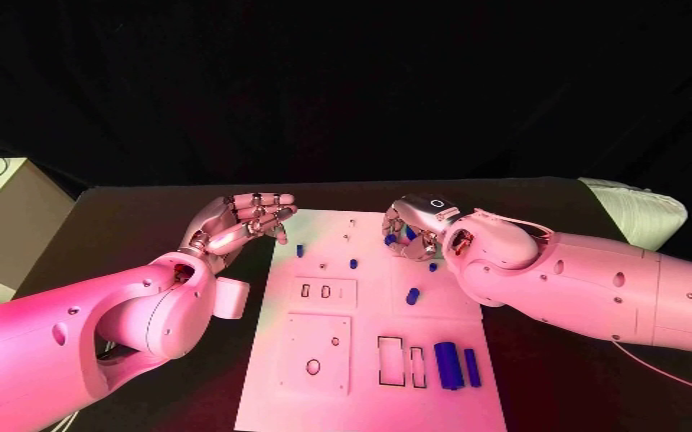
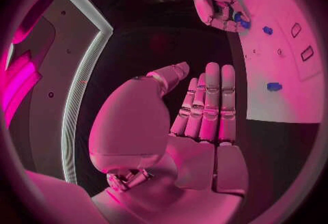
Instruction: Assemble the parts on the task board
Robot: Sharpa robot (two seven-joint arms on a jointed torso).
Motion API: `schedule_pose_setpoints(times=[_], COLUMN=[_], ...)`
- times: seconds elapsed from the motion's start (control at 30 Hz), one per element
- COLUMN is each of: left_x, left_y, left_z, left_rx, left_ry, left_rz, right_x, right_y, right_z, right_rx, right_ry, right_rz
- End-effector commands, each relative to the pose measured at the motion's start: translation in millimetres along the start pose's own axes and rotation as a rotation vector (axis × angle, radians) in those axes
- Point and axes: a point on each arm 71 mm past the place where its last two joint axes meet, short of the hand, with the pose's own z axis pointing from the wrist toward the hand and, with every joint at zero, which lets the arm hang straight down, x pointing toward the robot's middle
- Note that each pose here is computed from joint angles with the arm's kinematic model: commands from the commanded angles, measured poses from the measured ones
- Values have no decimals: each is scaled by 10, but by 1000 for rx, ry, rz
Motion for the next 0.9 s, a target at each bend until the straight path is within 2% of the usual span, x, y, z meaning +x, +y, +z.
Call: schedule_pose_setpoints(times=[0.03,0.2,0.47,0.9], left_x=[18,16,39,82], left_y=[-8,-6,-5,-1], left_z=[7,9,11,25], left_rx=[0,-1,-3,-5], left_ry=[20,19,25,39], left_rz=[-16,-17,-20,-29], right_x=[-88,-121,-128,-78], right_y=[-14,18,99,261], right_z=[-11,8,106,324], right_rx=[44,57,56,47], right_ry=[-119,-156,-174,-144], right_rz=[37,56,65,65])
